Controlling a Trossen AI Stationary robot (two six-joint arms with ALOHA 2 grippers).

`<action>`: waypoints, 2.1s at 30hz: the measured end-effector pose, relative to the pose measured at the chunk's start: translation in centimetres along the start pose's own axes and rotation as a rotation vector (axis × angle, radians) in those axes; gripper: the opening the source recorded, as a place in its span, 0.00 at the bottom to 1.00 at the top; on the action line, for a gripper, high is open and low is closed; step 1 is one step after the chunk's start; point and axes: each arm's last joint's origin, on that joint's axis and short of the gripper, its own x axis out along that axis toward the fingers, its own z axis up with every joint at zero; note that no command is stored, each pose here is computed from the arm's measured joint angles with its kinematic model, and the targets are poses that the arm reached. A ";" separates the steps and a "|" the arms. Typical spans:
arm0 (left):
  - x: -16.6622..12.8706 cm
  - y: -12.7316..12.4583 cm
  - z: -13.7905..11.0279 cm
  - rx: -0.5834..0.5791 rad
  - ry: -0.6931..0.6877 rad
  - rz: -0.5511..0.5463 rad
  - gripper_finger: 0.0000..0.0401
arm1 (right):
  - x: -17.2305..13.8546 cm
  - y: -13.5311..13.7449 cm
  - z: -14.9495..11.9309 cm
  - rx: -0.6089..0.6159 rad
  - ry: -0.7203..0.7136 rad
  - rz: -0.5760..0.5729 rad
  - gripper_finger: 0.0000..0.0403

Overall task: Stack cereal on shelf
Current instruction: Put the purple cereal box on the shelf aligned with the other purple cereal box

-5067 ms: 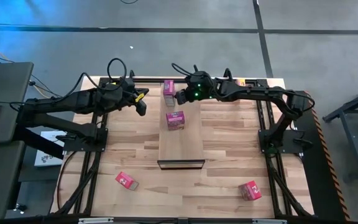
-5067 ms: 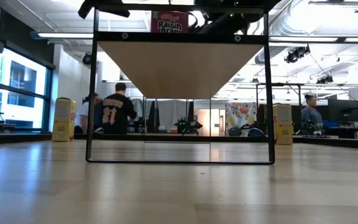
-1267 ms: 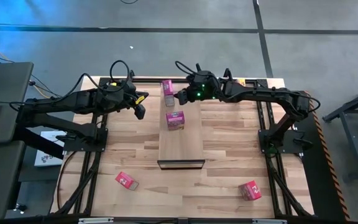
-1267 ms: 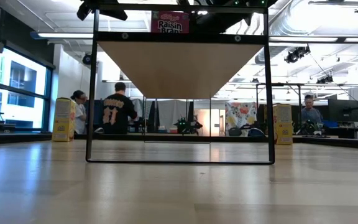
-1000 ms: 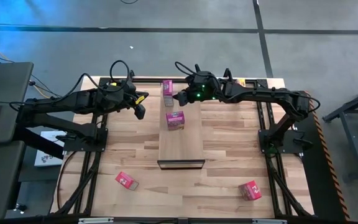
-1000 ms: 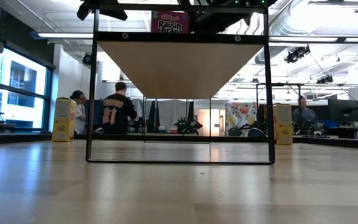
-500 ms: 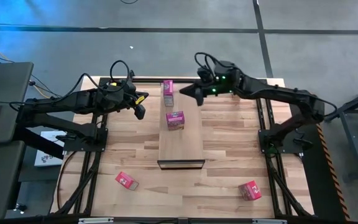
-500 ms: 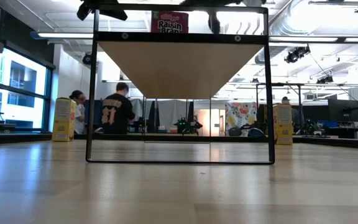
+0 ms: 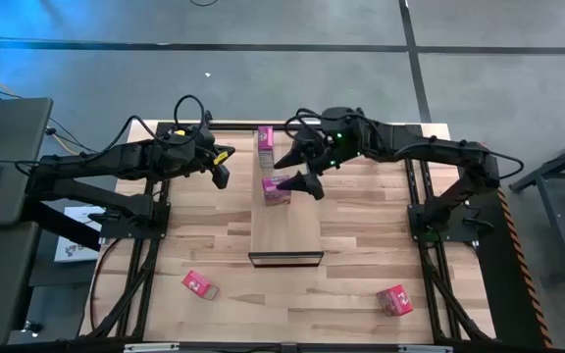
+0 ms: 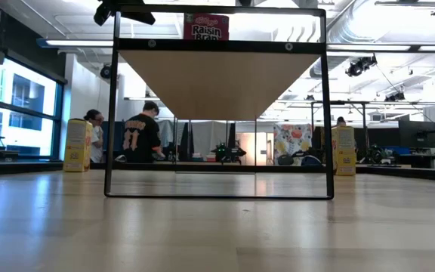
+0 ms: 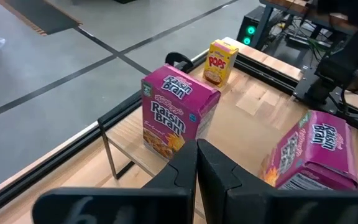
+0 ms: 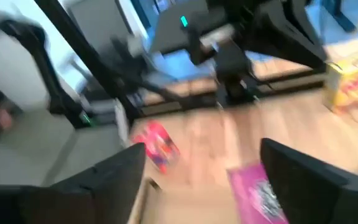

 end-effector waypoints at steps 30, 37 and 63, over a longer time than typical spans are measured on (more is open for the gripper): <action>0.0 0.0 0.0 0.124 0.001 -0.003 0.01 | -0.7 0.5 0.9 -0.279 0.067 -0.030 0.88; 0.0 0.0 0.0 0.107 0.001 -0.003 0.01 | -0.6 0.3 0.8 -0.272 0.075 -0.086 0.88; 0.0 0.0 0.0 0.108 0.001 -0.002 0.01 | 6.4 -3.6 -4.6 -0.260 0.446 -0.116 0.88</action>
